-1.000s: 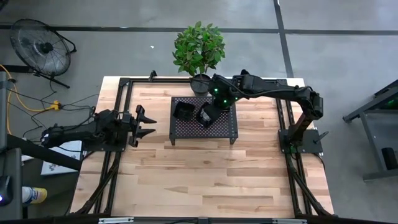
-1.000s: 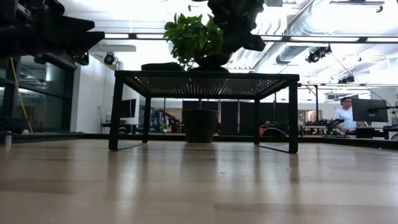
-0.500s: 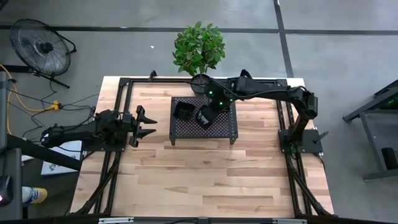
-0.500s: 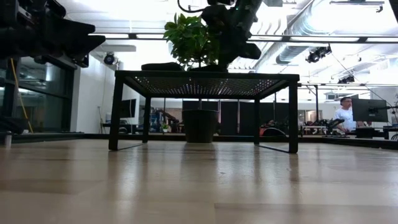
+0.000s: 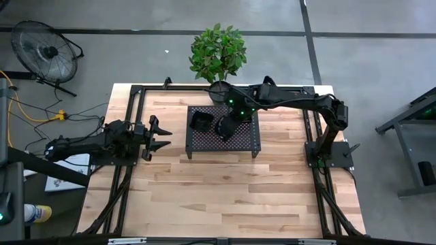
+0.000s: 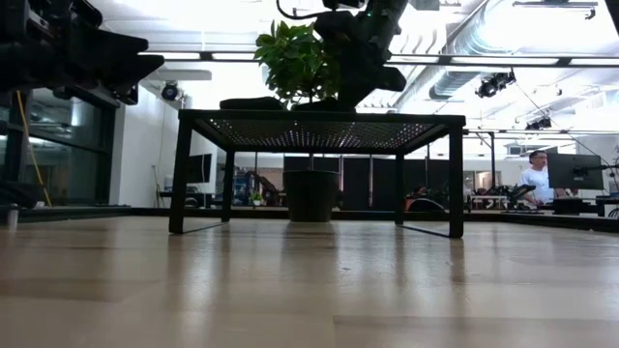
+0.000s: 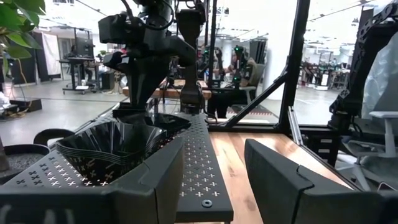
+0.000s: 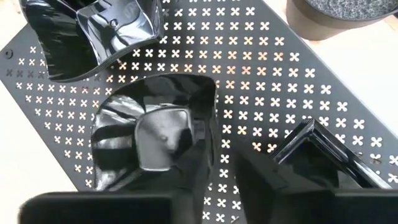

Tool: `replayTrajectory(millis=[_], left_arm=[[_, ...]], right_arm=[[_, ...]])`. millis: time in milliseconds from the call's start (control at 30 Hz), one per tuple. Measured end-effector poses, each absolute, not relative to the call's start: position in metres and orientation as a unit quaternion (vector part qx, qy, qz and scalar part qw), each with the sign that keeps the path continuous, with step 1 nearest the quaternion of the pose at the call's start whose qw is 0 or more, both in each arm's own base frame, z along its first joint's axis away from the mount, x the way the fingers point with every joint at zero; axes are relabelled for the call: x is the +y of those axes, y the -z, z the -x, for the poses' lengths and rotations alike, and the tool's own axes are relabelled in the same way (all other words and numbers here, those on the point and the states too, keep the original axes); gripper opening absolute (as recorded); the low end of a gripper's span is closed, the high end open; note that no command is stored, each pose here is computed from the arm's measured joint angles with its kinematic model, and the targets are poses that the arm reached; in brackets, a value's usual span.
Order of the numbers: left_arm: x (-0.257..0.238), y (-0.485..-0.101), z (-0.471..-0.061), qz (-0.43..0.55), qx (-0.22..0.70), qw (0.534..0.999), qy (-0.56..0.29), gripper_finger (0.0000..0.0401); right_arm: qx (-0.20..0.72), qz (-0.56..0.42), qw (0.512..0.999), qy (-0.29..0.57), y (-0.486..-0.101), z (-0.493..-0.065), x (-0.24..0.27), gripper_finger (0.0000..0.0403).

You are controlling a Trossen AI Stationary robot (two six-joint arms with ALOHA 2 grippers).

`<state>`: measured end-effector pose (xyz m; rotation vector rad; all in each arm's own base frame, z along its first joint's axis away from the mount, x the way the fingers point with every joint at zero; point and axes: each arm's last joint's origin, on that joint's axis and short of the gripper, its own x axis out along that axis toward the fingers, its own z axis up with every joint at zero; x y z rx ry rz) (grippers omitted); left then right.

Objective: Pick & Place Mini shaped plates
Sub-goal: Stack the black leaf-shaped plate on top of the other black leaf-shaped plates on the shelf, then return to Home Position

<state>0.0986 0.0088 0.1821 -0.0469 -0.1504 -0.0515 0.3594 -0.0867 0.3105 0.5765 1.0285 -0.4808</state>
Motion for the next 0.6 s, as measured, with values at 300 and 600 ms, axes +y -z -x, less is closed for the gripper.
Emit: replayTrajectory(millis=[300,600], left_arm=[[0.009,-0.181,-0.099,0.021,-0.068,0.997,0.024,0.0167],[0.009,-0.178,-0.099,0.019,-0.052,0.998,0.024,0.0167]], right_arm=[[0.459,-0.265,0.817,0.226,-0.33,-0.347,-0.083,0.014],[0.417,-0.19,0.845,0.275,-0.373,-0.308,-0.063,0.0145]])
